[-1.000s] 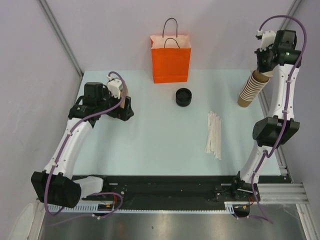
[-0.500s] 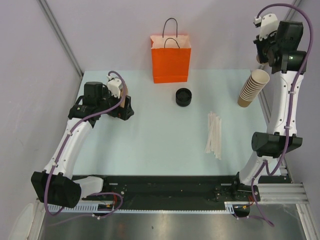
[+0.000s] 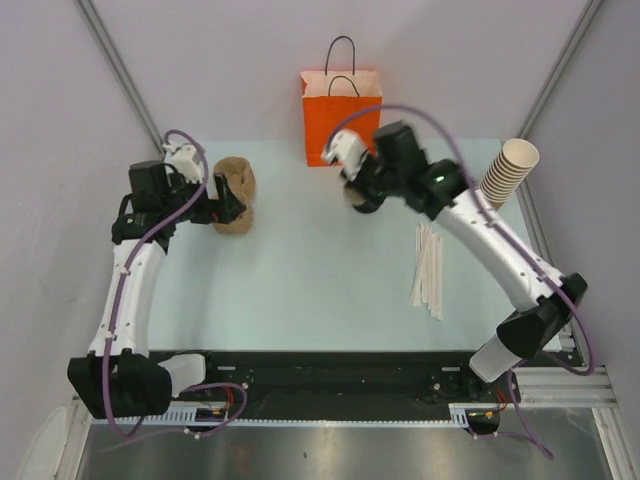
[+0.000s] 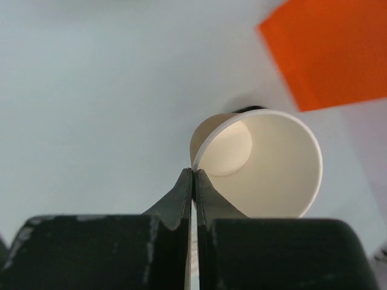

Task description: Pack the takeout coffee

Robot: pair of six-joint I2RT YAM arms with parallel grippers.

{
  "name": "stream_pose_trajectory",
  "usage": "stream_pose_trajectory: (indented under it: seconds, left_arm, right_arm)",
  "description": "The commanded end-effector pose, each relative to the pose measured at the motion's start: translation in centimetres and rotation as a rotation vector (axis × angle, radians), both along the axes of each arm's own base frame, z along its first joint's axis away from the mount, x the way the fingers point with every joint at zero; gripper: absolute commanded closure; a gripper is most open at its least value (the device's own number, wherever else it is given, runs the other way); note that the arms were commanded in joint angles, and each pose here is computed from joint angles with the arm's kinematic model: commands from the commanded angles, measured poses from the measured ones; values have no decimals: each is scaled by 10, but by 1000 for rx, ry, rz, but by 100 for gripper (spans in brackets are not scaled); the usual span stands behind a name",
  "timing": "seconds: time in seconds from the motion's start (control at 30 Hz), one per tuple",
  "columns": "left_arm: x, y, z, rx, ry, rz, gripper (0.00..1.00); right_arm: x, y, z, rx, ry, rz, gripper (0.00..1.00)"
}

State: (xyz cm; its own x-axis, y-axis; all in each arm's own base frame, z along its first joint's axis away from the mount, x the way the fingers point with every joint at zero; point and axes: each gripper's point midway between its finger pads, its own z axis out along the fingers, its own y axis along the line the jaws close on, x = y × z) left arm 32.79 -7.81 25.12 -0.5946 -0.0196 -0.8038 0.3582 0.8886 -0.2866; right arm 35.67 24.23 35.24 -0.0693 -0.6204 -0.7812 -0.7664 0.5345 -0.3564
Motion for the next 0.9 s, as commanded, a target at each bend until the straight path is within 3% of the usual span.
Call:
stream_pose_trajectory:
  seconds: [0.0, 0.17, 0.4, 0.67, 0.87]
  left_arm:
    - [1, 16, 49, -138, -147, 82, 1]
    - [-4, 23, 41, -117, -195, 129, 0]
    - [-4, 29, 37, -90, -184, 151, 0]
    - [0, 27, 38, -112, -181, 153, 1]
    - [1, 23, 38, -138, -170, 140, 1]
  right_arm:
    - [-44, 74, -83, -81, 78, 138, 100]
    - [-78, 115, -146, -127, 92, 176, 100]
    - [-88, 141, -202, -200, 115, 144, 100]
    - [-104, 127, -218, -198, 161, 73, 100]
    - [-127, 123, -217, -163, 235, 116, 97]
